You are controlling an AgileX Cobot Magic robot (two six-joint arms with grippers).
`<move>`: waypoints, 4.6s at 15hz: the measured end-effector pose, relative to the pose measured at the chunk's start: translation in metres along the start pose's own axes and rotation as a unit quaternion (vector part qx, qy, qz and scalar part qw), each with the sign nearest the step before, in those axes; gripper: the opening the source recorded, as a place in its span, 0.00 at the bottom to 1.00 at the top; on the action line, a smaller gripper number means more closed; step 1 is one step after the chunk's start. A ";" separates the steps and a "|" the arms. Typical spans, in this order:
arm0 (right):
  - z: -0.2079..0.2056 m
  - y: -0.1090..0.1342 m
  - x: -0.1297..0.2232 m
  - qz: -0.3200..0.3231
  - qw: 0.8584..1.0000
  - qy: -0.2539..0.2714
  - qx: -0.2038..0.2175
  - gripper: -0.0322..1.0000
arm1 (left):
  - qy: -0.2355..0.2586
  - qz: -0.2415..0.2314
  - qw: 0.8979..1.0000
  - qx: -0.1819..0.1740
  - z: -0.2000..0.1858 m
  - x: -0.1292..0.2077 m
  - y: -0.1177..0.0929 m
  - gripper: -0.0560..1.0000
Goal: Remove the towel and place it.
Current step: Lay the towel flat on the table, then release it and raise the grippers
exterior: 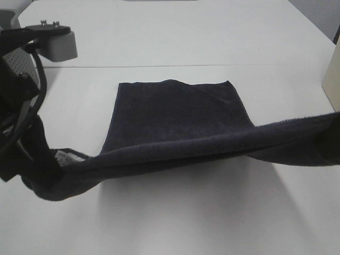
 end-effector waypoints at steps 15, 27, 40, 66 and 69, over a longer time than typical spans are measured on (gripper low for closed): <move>0.091 -0.020 0.063 0.119 0.966 0.223 -0.058 0.05 | 0.228 -0.079 0.967 0.078 0.113 0.058 -0.013 0.05; 0.147 -0.041 0.081 0.120 0.915 0.369 -0.110 0.05 | 0.283 -0.077 0.954 0.061 0.157 0.015 0.002 0.05; 0.158 -0.028 0.089 0.131 0.903 0.369 -0.177 0.32 | 0.294 -0.030 0.952 0.073 0.173 0.007 -0.034 0.33; 0.080 -0.136 -0.125 0.098 0.994 0.047 -0.034 0.75 | -0.033 -0.235 0.971 -0.012 0.035 -0.115 0.174 0.83; 0.109 -0.161 -0.149 0.104 0.992 0.050 -0.041 0.75 | -0.063 -0.266 0.962 -0.013 0.034 -0.120 0.217 0.83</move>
Point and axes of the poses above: a point on each arm's last joint axis where the gripper is mounted, z pointing out along that axis toward the gripper, y along the wrist's bending axis when the last joint is at zero, x = y × z, the point moved 4 cm from there along z, pointing out along that axis toward the gripper, and after that the axes turned 12 degrees about -z, right-handed, at the moved point
